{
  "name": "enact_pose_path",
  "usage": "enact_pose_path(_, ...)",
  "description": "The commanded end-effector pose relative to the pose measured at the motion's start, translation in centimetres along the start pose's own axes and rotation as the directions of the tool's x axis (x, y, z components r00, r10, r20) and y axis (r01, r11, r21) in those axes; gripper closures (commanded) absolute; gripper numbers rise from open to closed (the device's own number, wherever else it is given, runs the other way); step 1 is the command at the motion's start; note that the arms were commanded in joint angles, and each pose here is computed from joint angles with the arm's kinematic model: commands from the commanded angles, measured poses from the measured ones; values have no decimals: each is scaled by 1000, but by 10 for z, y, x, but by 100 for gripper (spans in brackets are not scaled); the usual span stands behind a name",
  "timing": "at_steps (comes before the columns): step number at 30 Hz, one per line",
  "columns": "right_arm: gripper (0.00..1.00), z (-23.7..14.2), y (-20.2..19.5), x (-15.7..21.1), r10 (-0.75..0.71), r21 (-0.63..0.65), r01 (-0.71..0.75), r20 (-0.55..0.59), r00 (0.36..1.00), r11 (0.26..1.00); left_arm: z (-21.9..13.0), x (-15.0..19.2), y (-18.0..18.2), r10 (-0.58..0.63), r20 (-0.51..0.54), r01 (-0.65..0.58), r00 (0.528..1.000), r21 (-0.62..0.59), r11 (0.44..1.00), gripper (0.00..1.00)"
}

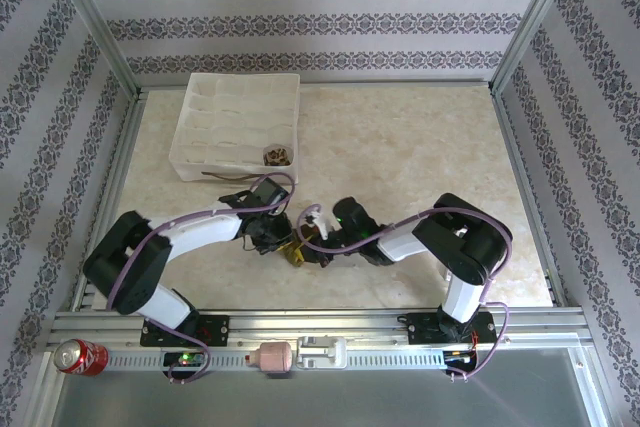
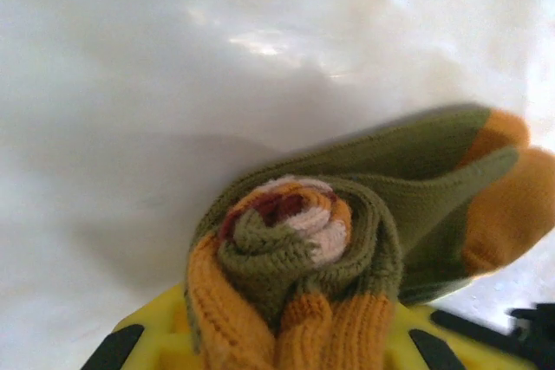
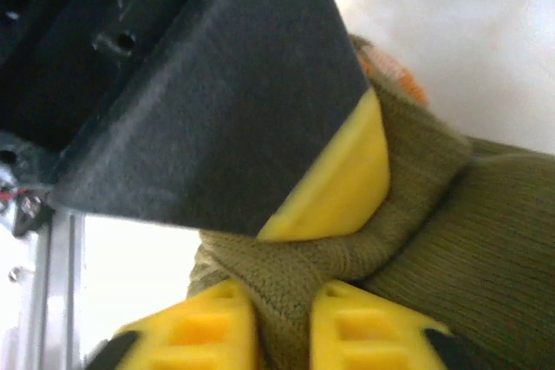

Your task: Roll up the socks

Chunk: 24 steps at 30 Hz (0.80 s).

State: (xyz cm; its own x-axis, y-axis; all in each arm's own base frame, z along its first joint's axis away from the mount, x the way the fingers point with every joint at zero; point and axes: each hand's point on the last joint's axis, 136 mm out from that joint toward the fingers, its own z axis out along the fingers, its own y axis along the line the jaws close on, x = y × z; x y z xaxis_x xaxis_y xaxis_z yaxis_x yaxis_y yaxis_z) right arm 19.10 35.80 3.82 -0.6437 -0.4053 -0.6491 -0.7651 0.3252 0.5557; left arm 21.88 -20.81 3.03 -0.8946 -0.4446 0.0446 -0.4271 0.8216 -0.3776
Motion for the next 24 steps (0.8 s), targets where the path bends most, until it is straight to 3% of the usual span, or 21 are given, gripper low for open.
enact_pose_path(1, 62, -13, -16, 2, -211, 145, 230, -140, 968, 962, -18, 46, 86, -214, -38, 185, 976, -375, 908, 100)
enact_pose_path(4, 49, -30, -4, -22, -304, 233, 308, -51, 951, 923, -24, 43, 86, -270, 12, 247, 963, -447, 860, 100)
enact_pose_path(7, 40, -38, 12, -16, -339, 307, 326, -9, 941, 894, -22, 36, 77, -302, 40, 280, 953, -505, 817, 100)
enact_pose_path(12, 38, -28, 41, 0, -363, 403, 324, 24, 931, 856, -11, 30, 58, -307, 11, 255, 952, -584, 771, 100)
enact_pose_path(17, 35, -20, 55, -12, -375, 502, 273, 112, 920, 820, 6, 30, 47, -310, -42, 227, 950, -591, 774, 100)
enact_pose_path(24, 34, 3, 56, -5, -318, 474, 226, 123, 940, 851, 24, 26, 36, -320, -92, 216, 943, -564, 797, 100)
